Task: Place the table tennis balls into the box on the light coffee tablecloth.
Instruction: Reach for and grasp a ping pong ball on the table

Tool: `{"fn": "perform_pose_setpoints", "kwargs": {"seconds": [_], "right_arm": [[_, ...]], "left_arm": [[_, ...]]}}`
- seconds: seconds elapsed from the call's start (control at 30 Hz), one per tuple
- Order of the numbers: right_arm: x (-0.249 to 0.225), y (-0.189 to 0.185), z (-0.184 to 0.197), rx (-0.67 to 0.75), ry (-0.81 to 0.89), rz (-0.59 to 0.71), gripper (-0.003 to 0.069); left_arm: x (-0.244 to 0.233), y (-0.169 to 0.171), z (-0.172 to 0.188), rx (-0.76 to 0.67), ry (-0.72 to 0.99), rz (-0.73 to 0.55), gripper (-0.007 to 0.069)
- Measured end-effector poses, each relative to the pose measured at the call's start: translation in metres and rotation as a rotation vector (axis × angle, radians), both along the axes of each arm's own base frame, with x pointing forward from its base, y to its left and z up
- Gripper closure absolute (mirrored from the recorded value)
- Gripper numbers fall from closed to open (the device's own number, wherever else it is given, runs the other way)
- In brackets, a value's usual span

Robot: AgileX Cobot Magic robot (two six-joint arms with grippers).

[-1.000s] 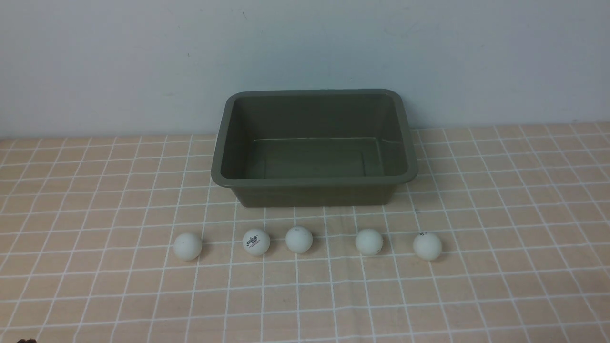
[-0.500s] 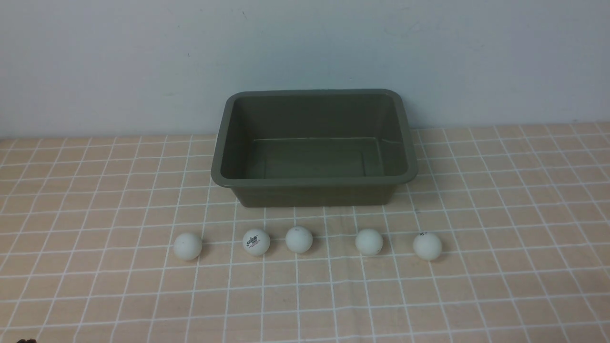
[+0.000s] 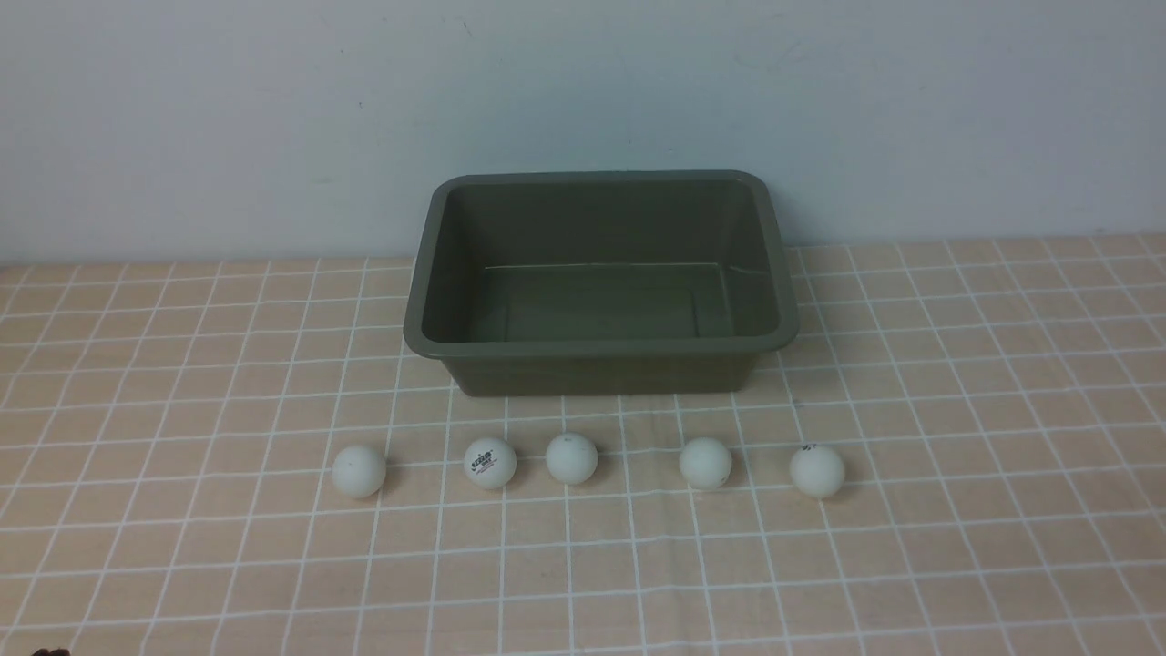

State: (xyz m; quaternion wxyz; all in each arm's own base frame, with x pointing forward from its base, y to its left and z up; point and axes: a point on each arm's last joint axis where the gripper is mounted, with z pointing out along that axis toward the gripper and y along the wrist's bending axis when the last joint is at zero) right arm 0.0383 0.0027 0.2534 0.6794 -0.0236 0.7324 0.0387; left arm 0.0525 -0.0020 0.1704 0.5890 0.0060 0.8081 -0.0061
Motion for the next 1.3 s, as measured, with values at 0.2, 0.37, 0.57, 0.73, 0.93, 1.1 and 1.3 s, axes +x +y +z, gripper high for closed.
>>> {"fn": "perform_pose_setpoints", "kwargs": {"seconds": [0.2,0.37,0.57,0.73,0.93,1.1,1.3], "right_arm": [[-0.021,-0.002,0.046,0.082,-0.024,-0.006,0.0659],[-0.04,-0.004,0.068,0.087,0.043,-0.009,0.0659],[-0.051,-0.003,0.077,0.112,0.073,0.012,0.0659],[-0.051,-0.001,0.075,0.13,0.09,0.028,0.0658],[-0.051,0.0,0.075,0.146,0.092,0.042,0.0658],[-0.051,0.0,0.075,0.146,0.093,0.042,0.0658],[-0.051,0.0,0.075,0.146,0.093,0.042,0.0658]], "left_arm": [[0.0,0.0,0.0,0.0,0.0,0.0,0.0663],[0.0,0.0,0.0,0.0,0.0,0.0,0.0663],[0.0,0.0,0.0,0.0,0.0,0.0,0.0663],[0.0,0.0,0.0,0.0,0.0,0.0,0.0663],[0.0,0.0,0.0,0.0,0.0,0.0,0.0663],[0.0,0.0,0.0,0.0,0.0,0.0,0.0663],[0.0,0.0,0.0,0.0,0.0,0.0,0.0663]]}}
